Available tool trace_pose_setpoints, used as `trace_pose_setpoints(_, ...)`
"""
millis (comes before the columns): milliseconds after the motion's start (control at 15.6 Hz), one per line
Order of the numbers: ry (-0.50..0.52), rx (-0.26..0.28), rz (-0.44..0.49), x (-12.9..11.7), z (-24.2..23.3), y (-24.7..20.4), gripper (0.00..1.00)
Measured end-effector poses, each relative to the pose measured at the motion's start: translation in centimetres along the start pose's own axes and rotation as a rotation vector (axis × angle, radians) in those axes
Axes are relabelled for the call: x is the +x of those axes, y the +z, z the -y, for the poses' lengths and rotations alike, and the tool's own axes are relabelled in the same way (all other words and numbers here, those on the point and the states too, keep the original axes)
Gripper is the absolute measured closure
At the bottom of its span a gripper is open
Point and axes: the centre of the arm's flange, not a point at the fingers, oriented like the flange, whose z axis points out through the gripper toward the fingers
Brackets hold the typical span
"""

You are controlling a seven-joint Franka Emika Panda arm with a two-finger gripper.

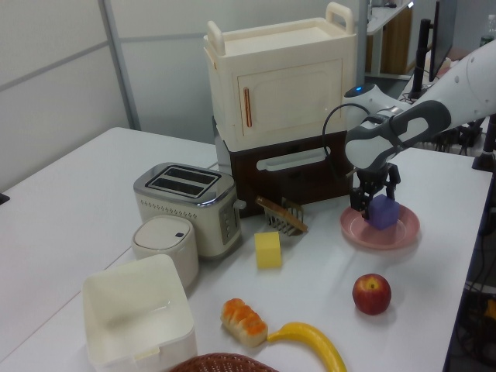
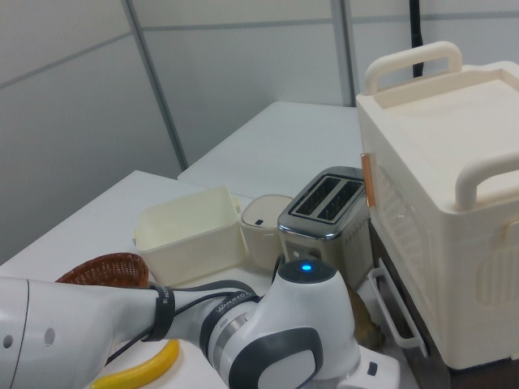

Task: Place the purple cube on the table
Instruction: 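Lift the purple cube off the plate and carry it toward the yellow sponge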

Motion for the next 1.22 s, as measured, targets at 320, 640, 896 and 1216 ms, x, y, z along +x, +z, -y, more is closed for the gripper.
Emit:
trace_pose_setpoints(320,0.005,0.0,-0.002,0.0,0.0,0.0,0.35)
trace_pose_setpoints(640,0.029,-0.002,-0.026,0.2,0.0,-1.3,0.38)
trace_pose_setpoints(896,0.047,-0.013,-0.054,-1.4,4.1,-8.7,0.38)
trace_pose_setpoints(1216,-0.001,-0.013,-0.073,-5.0,14.1,-15.2,0.38)
